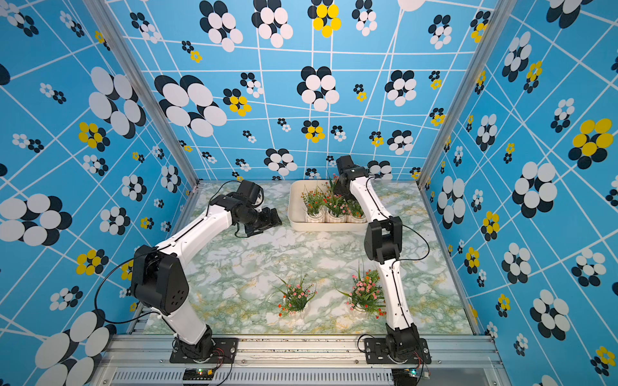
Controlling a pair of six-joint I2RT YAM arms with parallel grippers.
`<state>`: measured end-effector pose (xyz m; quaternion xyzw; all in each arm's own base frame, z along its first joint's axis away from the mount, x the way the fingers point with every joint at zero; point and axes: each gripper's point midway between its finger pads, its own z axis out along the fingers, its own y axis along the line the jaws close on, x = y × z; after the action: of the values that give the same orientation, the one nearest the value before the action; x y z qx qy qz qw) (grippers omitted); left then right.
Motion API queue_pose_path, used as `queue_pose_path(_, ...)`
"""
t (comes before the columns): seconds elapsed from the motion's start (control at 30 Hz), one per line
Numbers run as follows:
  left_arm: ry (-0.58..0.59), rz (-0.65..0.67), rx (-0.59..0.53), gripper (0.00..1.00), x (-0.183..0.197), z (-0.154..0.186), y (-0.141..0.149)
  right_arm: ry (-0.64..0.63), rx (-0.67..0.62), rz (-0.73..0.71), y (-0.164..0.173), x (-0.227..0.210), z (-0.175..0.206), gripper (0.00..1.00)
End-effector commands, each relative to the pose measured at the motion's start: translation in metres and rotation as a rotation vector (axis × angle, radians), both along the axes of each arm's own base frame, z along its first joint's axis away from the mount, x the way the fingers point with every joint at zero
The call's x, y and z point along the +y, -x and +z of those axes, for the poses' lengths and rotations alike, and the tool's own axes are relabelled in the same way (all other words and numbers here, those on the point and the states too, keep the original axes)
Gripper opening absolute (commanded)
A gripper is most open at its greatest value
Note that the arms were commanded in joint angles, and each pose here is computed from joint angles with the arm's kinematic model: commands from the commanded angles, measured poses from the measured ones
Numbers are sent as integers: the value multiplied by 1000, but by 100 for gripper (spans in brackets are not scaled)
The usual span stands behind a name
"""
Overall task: Put the potted gypsophila into the storage box
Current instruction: Place the baby's breath potted plant at the storage box.
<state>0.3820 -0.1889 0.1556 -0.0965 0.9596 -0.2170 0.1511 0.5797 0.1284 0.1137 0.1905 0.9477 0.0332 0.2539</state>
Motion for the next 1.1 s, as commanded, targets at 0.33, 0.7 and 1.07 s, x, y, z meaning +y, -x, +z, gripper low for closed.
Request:
queue_pose_path(0.33,38,16,20,86,0,-5,3,-28,-10,-34,-5,0,-4,14)
queue_pose_path(0.7,56,22,21,86,1,-5,4,-35,-36,-35,-3,0,14,17)
queue_pose_path(1.07,62,38,-21,86,12,15,8,-42,-208,-22,1,-5,105,24)
